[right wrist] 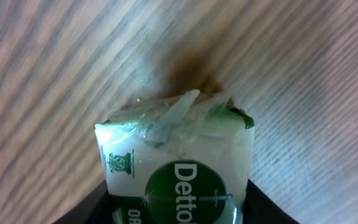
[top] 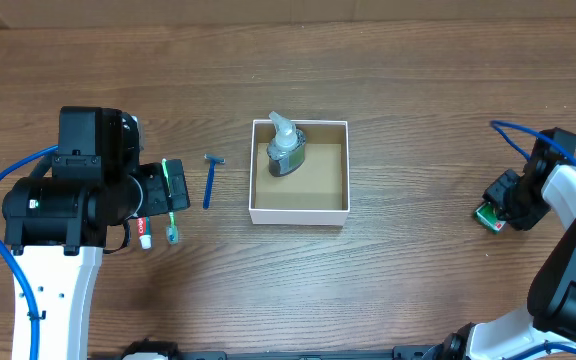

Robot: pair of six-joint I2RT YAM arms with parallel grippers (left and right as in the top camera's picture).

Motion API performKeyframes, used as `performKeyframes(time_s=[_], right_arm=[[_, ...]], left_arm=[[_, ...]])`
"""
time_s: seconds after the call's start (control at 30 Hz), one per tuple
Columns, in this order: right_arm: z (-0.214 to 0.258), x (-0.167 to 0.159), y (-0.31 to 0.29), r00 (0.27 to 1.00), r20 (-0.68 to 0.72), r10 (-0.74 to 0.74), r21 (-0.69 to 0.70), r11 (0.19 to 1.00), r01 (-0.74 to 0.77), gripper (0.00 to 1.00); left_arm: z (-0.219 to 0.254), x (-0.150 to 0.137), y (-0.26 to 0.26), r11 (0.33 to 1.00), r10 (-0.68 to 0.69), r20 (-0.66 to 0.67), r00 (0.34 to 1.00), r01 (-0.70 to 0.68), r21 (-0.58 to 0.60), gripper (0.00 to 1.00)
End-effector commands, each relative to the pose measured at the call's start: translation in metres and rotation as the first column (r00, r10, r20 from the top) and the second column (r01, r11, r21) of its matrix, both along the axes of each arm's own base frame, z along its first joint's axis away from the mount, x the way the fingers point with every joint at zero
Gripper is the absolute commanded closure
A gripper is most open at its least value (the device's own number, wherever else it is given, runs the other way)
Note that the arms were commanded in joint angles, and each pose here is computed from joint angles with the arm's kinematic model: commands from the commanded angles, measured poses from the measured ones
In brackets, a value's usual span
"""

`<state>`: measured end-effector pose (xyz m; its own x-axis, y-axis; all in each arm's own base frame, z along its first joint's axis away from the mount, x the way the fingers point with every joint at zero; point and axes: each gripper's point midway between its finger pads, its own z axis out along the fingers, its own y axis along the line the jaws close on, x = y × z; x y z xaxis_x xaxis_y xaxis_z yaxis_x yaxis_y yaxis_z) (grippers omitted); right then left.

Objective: Pack container
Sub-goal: 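Grasp the green Dettol soap bar with the right gripper, then carry the soap bar into the box and release it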

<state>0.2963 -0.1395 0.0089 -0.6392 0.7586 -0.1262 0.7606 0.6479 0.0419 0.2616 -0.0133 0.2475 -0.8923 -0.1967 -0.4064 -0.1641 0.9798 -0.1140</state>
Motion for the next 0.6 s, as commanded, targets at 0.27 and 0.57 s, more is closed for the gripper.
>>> performKeyframes(time_s=[0.27, 0.57], right_arm=[[0.192, 0.077, 0.054, 0.874, 0.394, 0.286, -0.104, 0.958, -0.267, 0.89], [0.244, 0.075, 0.223, 0.568, 0.481, 0.668, -0.209, 0.717, -0.665, 0.89]], left_arm=[[0.008, 0.002, 0.001, 1.000, -0.010, 0.024, 1.000, 0.010, 0.006, 0.00], [0.008, 0.002, 0.001, 1.000, -0.009, 0.024, 1.000, 0.009, 0.006, 0.00]])
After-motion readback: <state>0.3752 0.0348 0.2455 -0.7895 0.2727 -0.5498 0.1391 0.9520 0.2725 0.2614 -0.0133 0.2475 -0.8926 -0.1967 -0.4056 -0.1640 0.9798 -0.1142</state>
